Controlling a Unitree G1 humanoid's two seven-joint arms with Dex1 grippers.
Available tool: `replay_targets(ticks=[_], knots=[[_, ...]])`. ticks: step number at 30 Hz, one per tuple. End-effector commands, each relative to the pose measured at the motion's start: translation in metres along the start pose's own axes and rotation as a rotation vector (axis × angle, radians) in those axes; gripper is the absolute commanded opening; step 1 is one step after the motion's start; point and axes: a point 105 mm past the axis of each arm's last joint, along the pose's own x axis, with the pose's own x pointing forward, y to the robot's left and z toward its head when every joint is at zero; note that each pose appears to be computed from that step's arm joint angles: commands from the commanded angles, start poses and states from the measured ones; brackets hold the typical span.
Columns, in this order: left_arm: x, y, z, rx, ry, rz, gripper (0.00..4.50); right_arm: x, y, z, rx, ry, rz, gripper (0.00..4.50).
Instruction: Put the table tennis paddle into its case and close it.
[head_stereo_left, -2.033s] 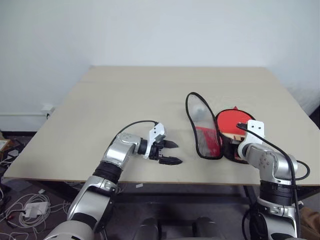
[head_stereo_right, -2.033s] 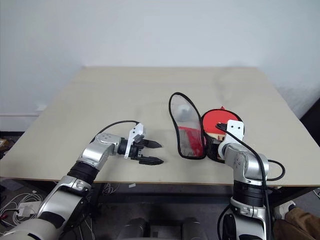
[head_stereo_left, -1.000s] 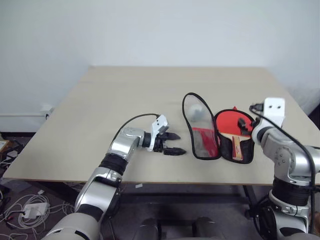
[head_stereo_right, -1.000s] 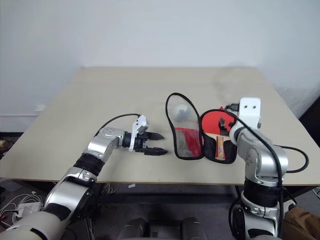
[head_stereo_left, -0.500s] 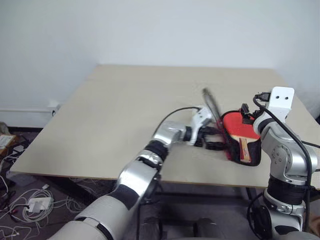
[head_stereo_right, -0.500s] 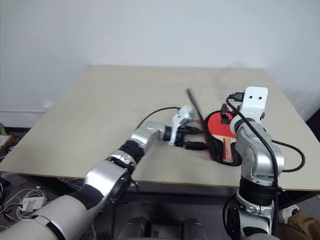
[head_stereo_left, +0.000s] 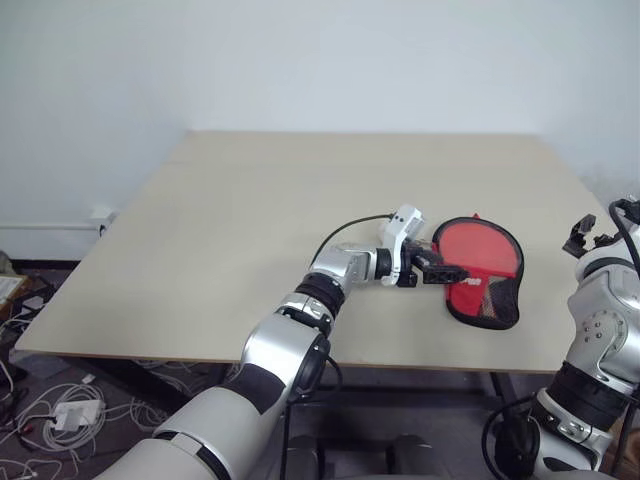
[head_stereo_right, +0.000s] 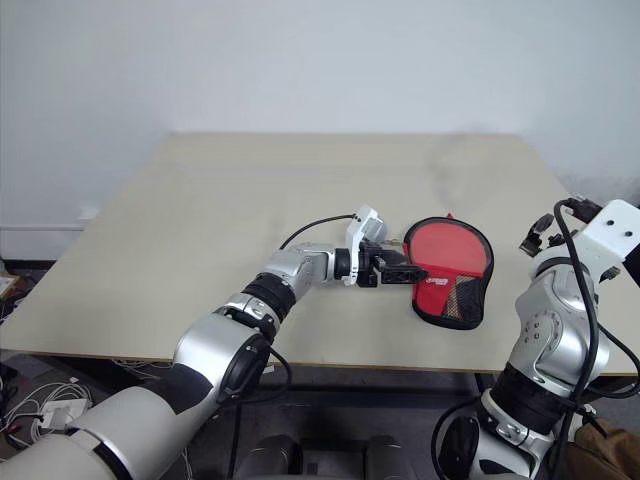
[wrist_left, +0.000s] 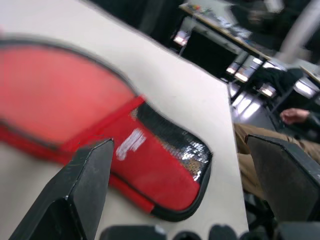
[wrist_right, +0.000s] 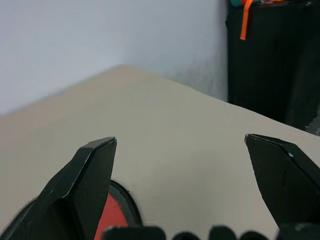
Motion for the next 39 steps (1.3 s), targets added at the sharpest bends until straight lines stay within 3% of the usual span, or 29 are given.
replay_targets(ticks=[1,7,11,14,19,25,29,33,39], knots=[[0.034,-0.028,-0.015,-0.144,0.046,-0.029,4.50,-0.003,0.007,0.003,-0.018,-0.022,0.023,4.47],[0.049,-0.039,-0.035,-0.305,0.113,0.009,4.50,-0.007,0.008,-0.003,-0.019,-0.011,0.024,4.47],[0.063,-0.064,-0.044,-0.376,0.156,-0.066,4.50,-0.011,-0.002,-0.011,-0.032,0.012,0.001,4.47],[0.069,-0.075,-0.049,-0.364,0.181,-0.093,4.50,-0.013,0.001,-0.023,-0.033,0.081,0.053,4.47],[0.060,-0.072,-0.033,-0.245,0.155,-0.152,4.50,-0.026,0.020,-0.052,-0.180,0.215,0.227,4.47],[0.017,-0.044,-0.007,0.124,0.064,-0.210,4.50,-0.050,0.061,-0.070,-0.245,0.279,0.435,4.47],[-0.039,-0.026,-0.005,0.458,0.083,-0.229,4.50,-0.061,0.085,-0.081,-0.233,0.314,0.512,4.47],[-0.092,-0.009,-0.020,0.558,0.178,-0.216,4.50,-0.063,0.097,-0.090,-0.244,0.335,0.540,4.47],[-0.141,0.015,-0.021,0.529,0.231,-0.125,4.50,-0.070,0.112,-0.103,-0.267,0.371,0.595,4.47]])
